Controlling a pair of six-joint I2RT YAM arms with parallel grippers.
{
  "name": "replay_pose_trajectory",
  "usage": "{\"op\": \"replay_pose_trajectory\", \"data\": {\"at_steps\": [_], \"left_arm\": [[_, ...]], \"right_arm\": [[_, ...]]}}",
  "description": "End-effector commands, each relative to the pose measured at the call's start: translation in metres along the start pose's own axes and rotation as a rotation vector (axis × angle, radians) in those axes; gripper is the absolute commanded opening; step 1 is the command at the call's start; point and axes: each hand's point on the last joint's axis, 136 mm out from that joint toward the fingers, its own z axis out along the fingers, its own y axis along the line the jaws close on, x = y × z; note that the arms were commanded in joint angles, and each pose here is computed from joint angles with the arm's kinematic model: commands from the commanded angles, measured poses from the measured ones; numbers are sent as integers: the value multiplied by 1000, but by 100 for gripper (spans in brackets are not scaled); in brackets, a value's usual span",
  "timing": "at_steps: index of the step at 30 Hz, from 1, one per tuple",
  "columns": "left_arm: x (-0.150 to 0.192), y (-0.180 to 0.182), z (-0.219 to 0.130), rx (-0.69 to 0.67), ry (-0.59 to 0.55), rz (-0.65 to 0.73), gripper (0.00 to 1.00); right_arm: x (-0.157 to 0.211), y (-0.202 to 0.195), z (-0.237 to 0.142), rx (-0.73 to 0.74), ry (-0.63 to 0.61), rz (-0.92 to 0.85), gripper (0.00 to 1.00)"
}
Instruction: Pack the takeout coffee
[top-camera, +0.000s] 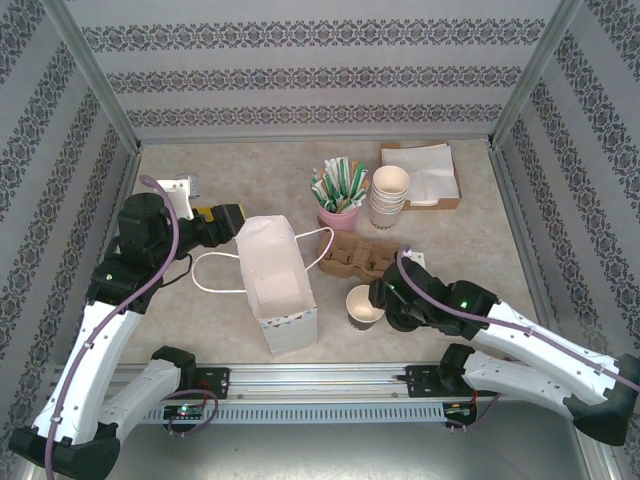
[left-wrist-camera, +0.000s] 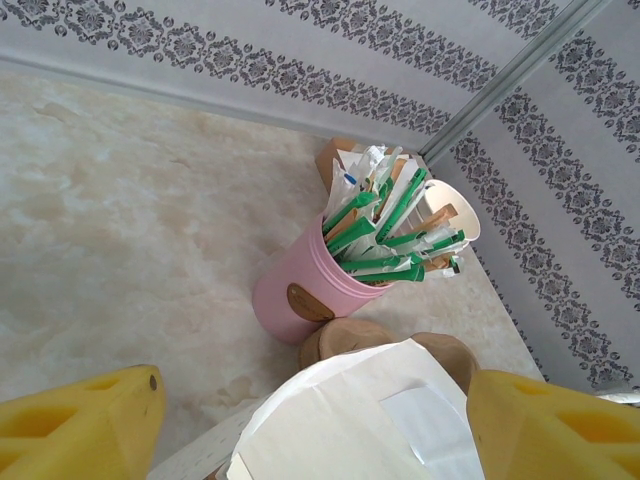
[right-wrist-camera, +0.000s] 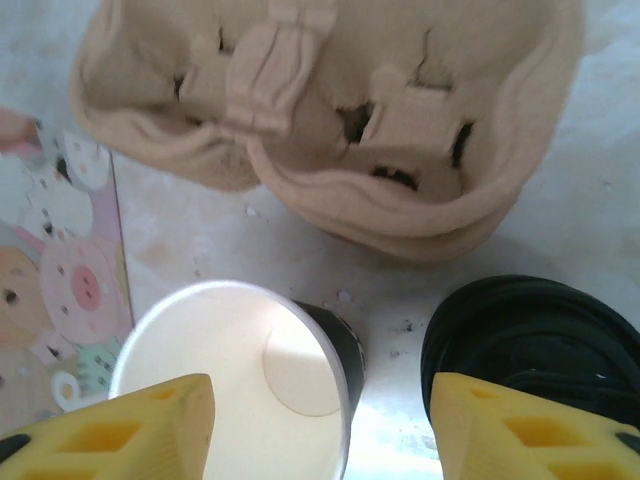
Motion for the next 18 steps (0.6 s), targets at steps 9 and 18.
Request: {"op": "replay_pose_trajectory", "data": {"at_steps": [9, 18], "left_arm": [[3, 0, -4, -10, 4, 25, 80], [6, 3, -2, -21, 14, 27, 80]], "right_arm": [[18, -68, -5, 229, 79, 207, 73], [41, -84, 15, 268, 146, 264, 78]]}}
